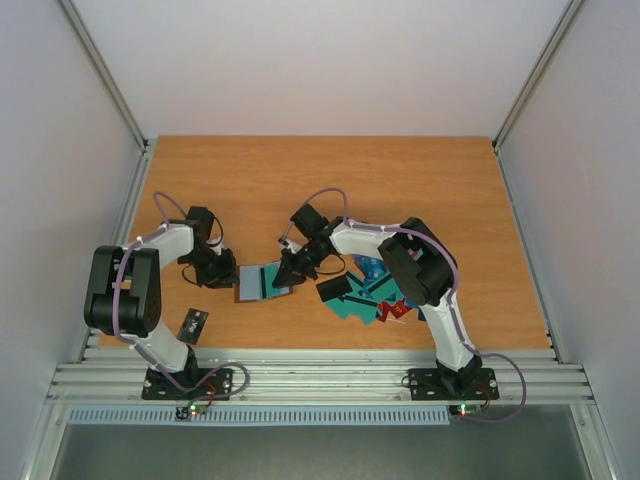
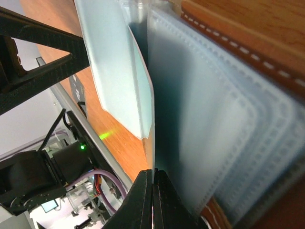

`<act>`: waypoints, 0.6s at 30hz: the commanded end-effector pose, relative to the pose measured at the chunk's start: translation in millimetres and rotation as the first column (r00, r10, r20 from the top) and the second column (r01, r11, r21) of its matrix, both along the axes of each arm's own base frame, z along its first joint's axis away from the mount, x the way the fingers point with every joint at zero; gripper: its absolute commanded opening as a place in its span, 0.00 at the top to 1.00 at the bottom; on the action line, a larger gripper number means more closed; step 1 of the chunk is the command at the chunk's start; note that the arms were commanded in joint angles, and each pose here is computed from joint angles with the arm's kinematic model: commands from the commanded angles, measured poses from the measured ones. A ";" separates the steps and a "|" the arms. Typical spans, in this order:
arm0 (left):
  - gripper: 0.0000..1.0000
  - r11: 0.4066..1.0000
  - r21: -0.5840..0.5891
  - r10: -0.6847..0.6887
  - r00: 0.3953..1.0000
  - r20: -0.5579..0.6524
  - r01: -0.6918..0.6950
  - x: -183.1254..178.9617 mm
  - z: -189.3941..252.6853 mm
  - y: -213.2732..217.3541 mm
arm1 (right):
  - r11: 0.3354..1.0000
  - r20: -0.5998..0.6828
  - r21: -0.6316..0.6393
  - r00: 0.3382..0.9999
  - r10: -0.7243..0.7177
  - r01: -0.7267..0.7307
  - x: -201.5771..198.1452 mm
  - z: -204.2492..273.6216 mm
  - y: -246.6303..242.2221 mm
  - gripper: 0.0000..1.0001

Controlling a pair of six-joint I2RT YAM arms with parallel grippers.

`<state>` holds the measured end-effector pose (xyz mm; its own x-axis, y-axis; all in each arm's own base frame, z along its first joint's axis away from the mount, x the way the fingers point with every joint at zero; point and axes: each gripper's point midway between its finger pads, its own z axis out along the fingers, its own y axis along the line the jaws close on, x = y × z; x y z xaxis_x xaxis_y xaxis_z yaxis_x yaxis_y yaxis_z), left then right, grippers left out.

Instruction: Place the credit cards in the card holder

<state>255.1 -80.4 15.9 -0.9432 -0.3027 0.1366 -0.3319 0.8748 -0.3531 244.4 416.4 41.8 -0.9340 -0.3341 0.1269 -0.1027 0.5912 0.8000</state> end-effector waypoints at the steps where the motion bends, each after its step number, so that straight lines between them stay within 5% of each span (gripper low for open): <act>1: 0.79 1.000 0.001 -0.009 1.000 -0.021 0.009 0.0 -9.4 0.3 | 1.000 -0.028 -0.021 1.000 -0.004 0.004 1.6 -11.1 1.6 0.99; 18: 0.79 1.000 -0.010 -0.013 0.999 -0.051 0.013 -4.0 -15.7 -2.0 | 1.000 -0.016 -0.012 1.000 0.005 -0.005 9.8 -12.8 7.9 0.99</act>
